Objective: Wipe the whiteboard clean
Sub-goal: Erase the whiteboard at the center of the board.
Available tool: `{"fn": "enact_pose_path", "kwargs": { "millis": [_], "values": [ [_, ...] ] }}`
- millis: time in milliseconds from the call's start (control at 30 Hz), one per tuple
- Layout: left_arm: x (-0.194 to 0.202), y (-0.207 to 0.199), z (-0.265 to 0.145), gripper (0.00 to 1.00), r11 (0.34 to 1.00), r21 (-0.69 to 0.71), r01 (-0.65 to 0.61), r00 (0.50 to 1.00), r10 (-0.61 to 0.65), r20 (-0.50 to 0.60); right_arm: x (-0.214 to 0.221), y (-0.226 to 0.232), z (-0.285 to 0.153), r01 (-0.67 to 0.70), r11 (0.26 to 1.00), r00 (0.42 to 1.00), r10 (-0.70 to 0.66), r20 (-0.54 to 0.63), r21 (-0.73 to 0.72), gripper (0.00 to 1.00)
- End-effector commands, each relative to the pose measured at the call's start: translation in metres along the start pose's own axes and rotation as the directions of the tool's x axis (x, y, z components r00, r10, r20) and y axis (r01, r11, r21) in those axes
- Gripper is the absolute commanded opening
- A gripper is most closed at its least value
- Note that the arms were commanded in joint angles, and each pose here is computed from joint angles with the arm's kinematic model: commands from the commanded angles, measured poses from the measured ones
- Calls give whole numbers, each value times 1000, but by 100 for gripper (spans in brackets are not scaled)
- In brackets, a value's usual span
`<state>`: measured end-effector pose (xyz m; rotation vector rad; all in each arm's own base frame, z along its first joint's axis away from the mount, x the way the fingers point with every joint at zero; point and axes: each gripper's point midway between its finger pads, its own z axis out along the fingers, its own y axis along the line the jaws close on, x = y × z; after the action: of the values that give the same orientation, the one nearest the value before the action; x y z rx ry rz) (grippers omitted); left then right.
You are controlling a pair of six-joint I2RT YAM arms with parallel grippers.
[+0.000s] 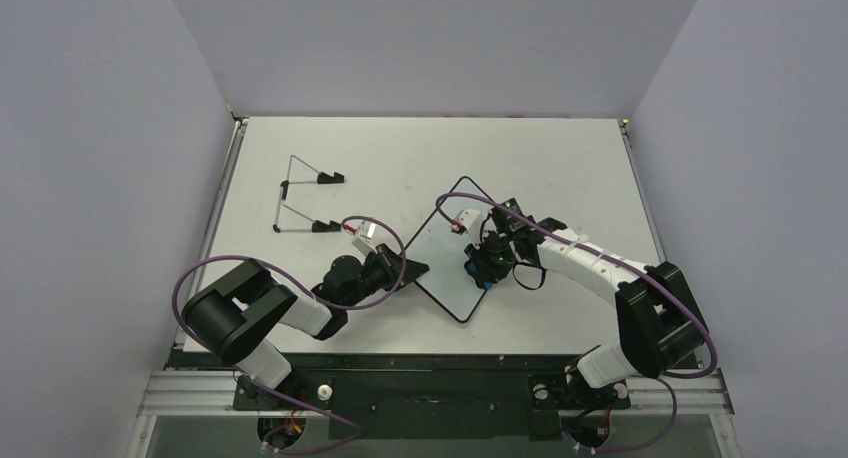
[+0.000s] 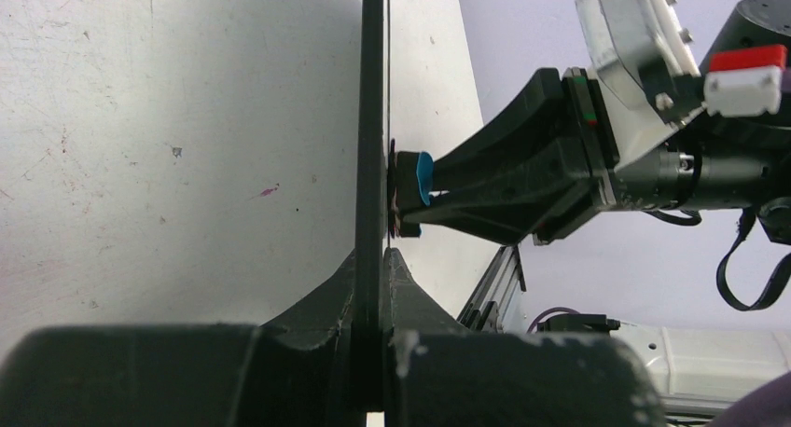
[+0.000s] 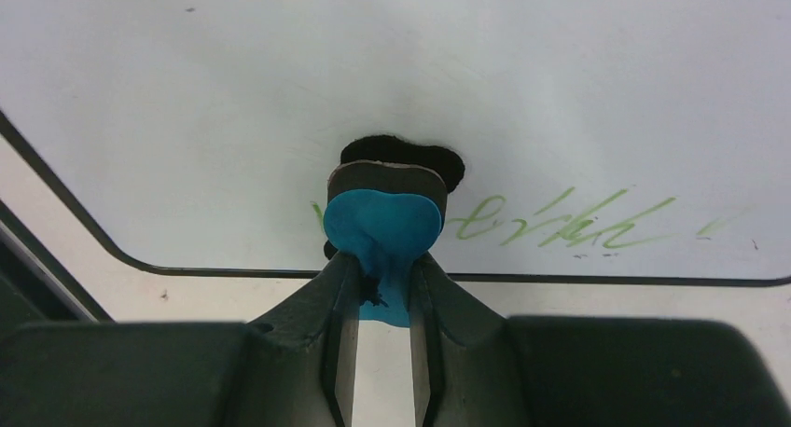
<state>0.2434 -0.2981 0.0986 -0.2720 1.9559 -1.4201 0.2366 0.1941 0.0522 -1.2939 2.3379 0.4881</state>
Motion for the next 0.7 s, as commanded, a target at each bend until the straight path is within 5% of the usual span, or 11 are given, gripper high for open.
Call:
{"fn": "enact_pose_path", "kwargs": {
  "millis": [0, 267, 500, 667],
  "values": [
    [-26, -54, 2, 0, 983, 182, -36, 996, 20, 89, -11, -5, -1, -3, 1000, 1000, 3, 16, 21, 0],
    [-25, -53, 7, 0, 981, 191, -42, 997, 27, 79, 3, 55, 5, 274, 944, 956, -288, -54, -184, 0],
    [-23, -52, 5, 0, 977, 206, -48, 996, 32, 80, -5, 0, -2, 169, 984, 985, -166, -52, 56, 0],
    [-21, -51, 5, 0, 977, 205, -50, 997, 36, 70, 1, -6, 0, 198, 975, 977, -188, -97, 97, 0]
  ]
}}
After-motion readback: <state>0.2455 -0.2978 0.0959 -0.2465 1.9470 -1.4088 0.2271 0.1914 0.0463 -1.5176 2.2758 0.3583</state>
